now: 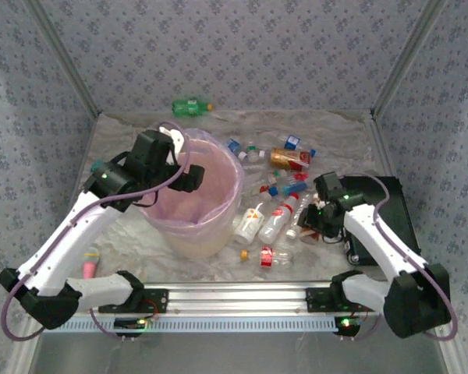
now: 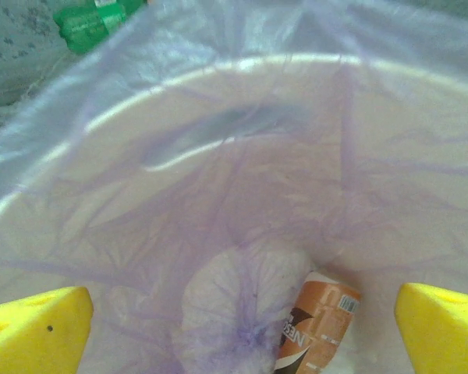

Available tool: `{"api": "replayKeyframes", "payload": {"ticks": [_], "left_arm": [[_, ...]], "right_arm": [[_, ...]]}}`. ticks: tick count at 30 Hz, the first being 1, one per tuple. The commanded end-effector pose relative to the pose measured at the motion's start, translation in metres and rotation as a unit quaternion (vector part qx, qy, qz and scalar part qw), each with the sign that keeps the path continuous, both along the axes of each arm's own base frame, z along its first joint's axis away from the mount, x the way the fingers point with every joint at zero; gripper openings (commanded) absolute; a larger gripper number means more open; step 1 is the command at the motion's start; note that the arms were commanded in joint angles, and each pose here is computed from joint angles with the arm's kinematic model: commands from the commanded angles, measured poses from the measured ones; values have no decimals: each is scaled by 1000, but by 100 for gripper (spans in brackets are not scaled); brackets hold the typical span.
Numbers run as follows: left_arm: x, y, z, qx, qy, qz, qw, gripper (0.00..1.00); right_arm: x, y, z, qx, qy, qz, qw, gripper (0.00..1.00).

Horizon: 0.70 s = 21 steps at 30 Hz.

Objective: Put the plastic bottles in the bin

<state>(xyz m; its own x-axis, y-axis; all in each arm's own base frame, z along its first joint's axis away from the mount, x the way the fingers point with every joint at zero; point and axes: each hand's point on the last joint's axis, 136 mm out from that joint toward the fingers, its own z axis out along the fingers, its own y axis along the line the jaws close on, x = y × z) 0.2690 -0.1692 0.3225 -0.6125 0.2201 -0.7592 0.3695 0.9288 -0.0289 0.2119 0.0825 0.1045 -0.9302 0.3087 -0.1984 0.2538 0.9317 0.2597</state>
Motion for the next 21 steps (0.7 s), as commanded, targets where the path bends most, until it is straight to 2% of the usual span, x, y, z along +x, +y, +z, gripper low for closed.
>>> {"api": "replayKeyframes", "payload": {"ticks": [1, 5, 7, 10, 12, 16, 21], "left_arm": [[-11, -5, 38, -55, -28, -15, 998, 100], [-21, -36, 84, -182, -66, -73, 978, 100], [-29, -60, 109, -253, -73, -128, 956, 100], [-38, -91, 135, -326, -59, -193, 923, 99], [-38, -106, 146, -355, -46, -216, 909, 99], [-25, -123, 155, -396, -32, -215, 892, 98], [-15, -136, 158, -426, -26, -213, 879, 97]], "right_arm": [[16, 13, 62, 17, -106, 66, 992, 48], [32, 46, 140, 72, -237, 168, 954, 43], [35, 63, 181, 88, -290, 218, 928, 43], [33, 92, 232, 98, -352, 296, 883, 42], [28, 113, 255, 108, -374, 348, 853, 36], [23, 152, 288, 117, -415, 418, 799, 36], [15, 189, 315, 143, -444, 465, 753, 36]]}}
